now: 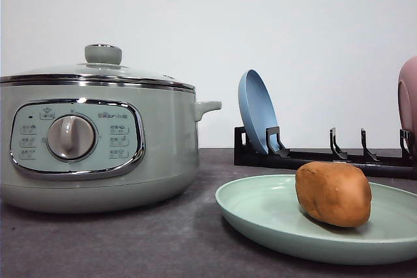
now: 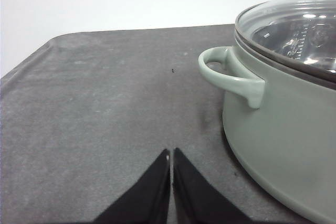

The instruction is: Transfer potato from steamer to green plate

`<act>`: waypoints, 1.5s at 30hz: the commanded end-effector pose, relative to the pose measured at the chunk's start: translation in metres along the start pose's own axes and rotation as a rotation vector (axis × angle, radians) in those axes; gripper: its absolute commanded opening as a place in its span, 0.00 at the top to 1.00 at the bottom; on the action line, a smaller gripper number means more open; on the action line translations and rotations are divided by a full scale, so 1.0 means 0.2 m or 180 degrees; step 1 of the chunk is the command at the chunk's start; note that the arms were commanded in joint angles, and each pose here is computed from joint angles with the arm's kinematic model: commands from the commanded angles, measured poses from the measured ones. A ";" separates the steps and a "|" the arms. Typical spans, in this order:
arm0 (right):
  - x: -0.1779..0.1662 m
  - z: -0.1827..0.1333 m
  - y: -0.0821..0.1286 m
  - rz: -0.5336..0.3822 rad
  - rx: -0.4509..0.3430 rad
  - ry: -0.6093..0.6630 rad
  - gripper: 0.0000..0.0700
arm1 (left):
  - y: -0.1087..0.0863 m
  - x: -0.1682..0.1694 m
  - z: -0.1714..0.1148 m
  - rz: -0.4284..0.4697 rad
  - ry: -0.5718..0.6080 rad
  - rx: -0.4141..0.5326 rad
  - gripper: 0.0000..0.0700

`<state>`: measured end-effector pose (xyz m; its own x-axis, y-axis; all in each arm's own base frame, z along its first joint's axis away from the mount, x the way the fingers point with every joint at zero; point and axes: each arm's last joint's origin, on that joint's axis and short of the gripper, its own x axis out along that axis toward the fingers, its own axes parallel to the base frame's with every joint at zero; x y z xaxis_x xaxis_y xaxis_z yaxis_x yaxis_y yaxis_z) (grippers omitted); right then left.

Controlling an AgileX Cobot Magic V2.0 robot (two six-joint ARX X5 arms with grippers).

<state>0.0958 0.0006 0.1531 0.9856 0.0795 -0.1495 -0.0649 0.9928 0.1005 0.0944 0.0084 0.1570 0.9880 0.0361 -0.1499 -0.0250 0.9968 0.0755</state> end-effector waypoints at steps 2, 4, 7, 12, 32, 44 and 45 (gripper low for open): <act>0.00 0.00 0.00 0.0008 0.0033 -0.0006 1.00 | 0.00 0.01 -0.04 0.0012 0.0087 -0.0008 1.00; 0.00 0.00 0.00 0.0008 0.0033 -0.0006 1.00 | 0.00 0.01 -0.04 0.0012 0.0087 -0.0008 1.00; 0.00 0.00 0.00 0.0008 0.0033 -0.0006 1.00 | 0.00 0.01 -0.04 0.0012 0.0087 -0.0008 1.00; 0.00 0.00 0.00 0.0008 0.0033 -0.0006 1.00 | 0.00 0.01 -0.04 0.0012 0.0087 -0.0008 1.00; 0.00 0.00 0.00 0.0008 0.0033 -0.0006 1.00 | 0.00 0.01 -0.04 0.0012 0.0087 -0.0008 1.00; 0.00 0.00 0.00 0.0008 0.0033 -0.0006 1.00 | 0.00 0.01 -0.04 0.0012 0.0087 -0.0008 1.00; 0.00 0.00 0.00 0.0008 0.0033 -0.0006 1.00 | 0.00 0.01 -0.04 0.0012 0.0086 -0.0008 1.00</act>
<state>0.0958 0.0006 0.1531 0.9856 0.0795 -0.1495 -0.0649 0.9928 0.1005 0.0944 0.0084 0.1570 0.9880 0.0361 -0.1499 -0.0250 0.9968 0.0755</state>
